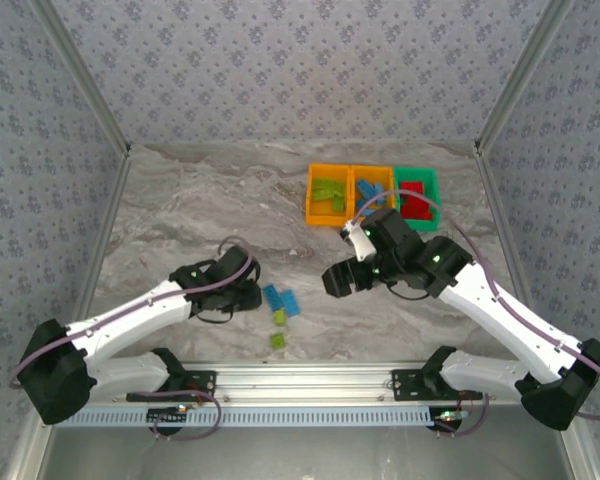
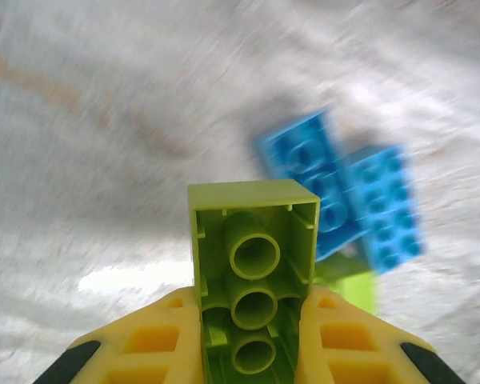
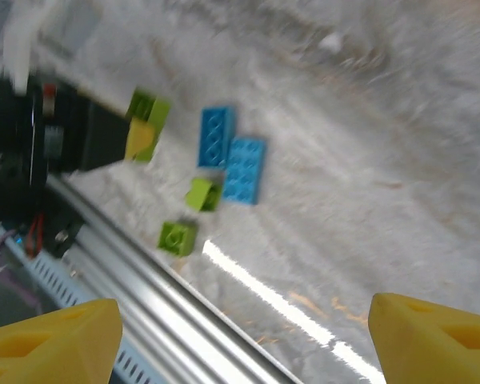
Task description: Sort the legos into containers by color
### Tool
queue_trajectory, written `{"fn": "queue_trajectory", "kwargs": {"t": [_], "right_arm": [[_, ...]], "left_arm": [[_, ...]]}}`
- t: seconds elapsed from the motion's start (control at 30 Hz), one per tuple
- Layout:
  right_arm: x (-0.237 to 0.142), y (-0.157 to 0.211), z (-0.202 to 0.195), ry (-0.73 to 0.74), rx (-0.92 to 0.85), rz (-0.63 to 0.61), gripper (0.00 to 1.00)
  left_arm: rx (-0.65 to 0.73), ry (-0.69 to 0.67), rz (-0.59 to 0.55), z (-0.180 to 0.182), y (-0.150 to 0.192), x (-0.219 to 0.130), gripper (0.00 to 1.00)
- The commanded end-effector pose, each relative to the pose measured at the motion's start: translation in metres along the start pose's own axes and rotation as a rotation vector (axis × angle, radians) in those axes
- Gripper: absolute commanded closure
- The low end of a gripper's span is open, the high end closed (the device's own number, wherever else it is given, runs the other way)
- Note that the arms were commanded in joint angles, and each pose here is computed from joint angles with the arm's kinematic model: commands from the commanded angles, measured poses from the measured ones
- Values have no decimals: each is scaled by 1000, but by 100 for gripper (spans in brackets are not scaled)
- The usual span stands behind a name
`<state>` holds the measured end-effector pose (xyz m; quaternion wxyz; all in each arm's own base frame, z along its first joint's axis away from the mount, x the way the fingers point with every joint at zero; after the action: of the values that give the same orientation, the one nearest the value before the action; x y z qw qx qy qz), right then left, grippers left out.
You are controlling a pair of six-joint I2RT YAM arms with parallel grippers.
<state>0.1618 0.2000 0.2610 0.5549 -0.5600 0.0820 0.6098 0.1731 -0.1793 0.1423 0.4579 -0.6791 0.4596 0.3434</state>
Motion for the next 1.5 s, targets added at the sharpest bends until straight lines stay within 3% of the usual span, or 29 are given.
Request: {"fn": "queue_trajectory", "kwargs": {"t": [0.0, 0.2, 0.4, 0.5, 0.7, 0.93, 1.2, 1.33, 1.47], "right_arm": [[3, 2, 12, -86, 22, -29, 17], [-16, -6, -19, 187, 123, -178, 17], [-34, 3, -31, 278, 187, -220, 17], [-42, 9, -32, 282, 211, -234, 17], [-52, 24, -35, 281, 258, -266, 17], [-41, 30, -40, 298, 272, -237, 16], [0, 22, -29, 281, 238, -132, 16], [41, 15, -8, 224, 211, -96, 16], [91, 13, 17, 185, 144, -13, 16]], "left_arm": [[87, 115, -111, -42, -36, -19, 80], [182, 193, -239, -123, -109, -13, 79], [211, 119, -382, -179, -201, 29, 79], [216, 109, -386, -194, -235, 60, 79], [228, 126, -349, -214, -270, 89, 60], [255, 205, -415, -211, -260, 43, 55], [285, 298, -499, -171, -193, -56, 50], [438, 214, -585, -127, -140, -106, 44], [652, 103, -564, -72, -87, -134, 44]]}}
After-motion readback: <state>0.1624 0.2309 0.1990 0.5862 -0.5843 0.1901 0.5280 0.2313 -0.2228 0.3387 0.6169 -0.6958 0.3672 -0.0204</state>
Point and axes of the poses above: each hand's point on the last joint's axis, 136 mm out from that joint toward the fingers, its own x axis out along the fingers, its own z axis along the line the jaws close on, y = z × x, the point moved 5 cm from there along -x, back along the fingers, and after that the axes turned 4 degrees about -x, right-handed, at the moved point
